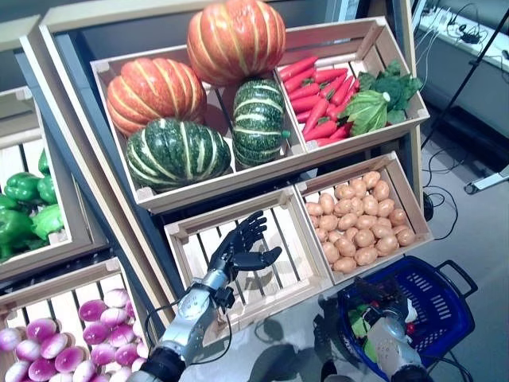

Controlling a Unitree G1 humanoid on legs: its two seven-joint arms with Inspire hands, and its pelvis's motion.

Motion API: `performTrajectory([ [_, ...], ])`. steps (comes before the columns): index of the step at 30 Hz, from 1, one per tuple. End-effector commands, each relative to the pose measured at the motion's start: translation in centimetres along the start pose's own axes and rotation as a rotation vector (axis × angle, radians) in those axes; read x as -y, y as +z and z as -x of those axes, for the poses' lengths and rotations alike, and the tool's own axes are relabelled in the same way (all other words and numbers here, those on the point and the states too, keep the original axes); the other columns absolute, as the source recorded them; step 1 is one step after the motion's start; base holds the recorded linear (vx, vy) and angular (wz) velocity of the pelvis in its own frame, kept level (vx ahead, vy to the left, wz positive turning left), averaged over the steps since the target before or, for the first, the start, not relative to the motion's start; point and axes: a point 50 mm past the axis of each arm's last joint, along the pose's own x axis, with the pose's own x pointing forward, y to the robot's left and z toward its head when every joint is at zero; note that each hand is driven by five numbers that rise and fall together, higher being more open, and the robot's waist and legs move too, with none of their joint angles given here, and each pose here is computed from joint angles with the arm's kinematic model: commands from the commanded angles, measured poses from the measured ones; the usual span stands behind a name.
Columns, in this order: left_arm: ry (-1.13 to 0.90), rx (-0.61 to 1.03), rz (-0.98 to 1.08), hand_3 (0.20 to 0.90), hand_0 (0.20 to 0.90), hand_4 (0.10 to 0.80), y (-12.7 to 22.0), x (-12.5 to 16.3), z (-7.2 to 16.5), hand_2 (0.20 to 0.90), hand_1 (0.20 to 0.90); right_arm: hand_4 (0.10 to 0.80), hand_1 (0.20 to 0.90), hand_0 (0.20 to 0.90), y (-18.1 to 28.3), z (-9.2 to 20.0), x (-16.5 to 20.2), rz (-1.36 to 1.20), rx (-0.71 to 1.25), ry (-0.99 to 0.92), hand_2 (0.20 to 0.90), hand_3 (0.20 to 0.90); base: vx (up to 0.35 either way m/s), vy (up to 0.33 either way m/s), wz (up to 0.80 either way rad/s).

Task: Put vegetables into the basket

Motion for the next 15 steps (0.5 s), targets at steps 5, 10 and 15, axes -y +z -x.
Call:
performTrajectory([
  [5,0.163,0.145,-0.234,0.900,0.900,0.800,-0.4,-0.4,1.2,0.900,0.900,0.800,0.900,0.900,4.0,3.2,-6.2,0.232,0.465,0.400,0.900,0.900,0.004,0.005,0.02],
  [10,0.194,-0.041,-0.290,0.900,0.900,0.800,-4.2,-1.3,3.4,0.900,0.900,0.800,0.900,0.900,2.7,4.2,-6.9,0.461,0.558,0.595,0.900,0.900,-0.006,0.015,0.17],
  [15,0.199,-0.091,-0.255,0.900,0.900,0.800,-5.5,-1.0,3.8,0.900,0.900,0.800,0.900,0.900,1.1,4.1,-6.8,0.559,0.543,0.597,0.900,0.900,-0.012,0.044,0.29],
])
